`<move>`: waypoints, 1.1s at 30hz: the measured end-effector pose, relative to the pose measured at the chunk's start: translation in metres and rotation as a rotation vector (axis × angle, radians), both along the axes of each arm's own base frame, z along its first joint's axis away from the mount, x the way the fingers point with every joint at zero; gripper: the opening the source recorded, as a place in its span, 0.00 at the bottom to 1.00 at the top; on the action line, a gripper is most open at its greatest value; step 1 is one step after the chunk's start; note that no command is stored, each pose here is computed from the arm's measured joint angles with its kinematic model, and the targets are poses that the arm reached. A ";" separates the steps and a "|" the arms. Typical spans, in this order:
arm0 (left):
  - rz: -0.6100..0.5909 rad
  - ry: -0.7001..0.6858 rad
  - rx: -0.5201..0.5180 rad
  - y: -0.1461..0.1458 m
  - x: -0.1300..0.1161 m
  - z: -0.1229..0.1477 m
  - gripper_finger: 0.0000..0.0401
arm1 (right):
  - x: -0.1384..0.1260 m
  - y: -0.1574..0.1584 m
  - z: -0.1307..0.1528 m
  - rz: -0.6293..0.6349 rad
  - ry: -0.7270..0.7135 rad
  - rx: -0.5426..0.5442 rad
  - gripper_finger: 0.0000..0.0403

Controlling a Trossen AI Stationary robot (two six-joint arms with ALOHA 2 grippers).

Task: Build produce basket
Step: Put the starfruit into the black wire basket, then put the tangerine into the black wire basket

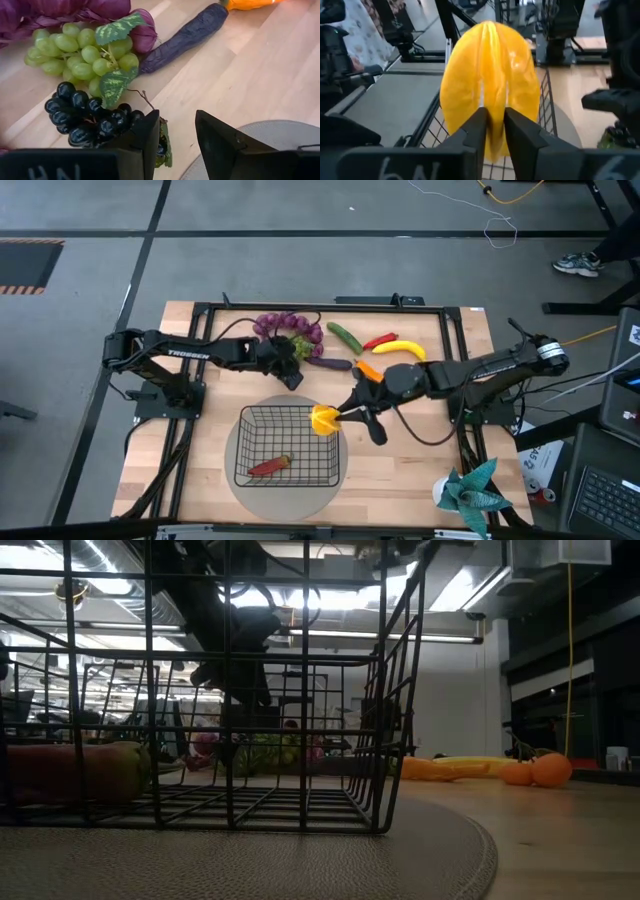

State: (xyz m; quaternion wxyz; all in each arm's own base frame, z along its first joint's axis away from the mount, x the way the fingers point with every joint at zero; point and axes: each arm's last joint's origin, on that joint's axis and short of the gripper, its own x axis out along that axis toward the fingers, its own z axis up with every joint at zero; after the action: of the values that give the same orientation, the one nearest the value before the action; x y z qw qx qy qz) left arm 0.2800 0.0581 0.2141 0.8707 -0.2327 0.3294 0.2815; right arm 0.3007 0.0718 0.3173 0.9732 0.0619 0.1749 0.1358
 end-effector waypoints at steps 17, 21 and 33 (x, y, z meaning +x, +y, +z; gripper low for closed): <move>-0.013 0.019 0.019 0.000 -0.001 0.000 0.30 | -0.009 -0.018 0.020 -0.067 -0.051 0.137 0.44; -0.014 0.020 0.019 0.000 -0.001 -0.001 0.30 | -0.040 -0.035 0.033 -0.117 0.007 0.128 0.44; -0.013 0.021 0.018 0.000 -0.001 -0.001 0.30 | -0.116 -0.060 0.027 -0.535 0.339 0.054 0.44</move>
State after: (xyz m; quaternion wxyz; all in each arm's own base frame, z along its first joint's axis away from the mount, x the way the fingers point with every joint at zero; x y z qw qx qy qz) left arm 0.2793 0.0576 0.2135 0.8712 -0.2197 0.3374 0.2809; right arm 0.1847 0.0120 0.3447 0.9293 0.1535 0.3086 -0.1327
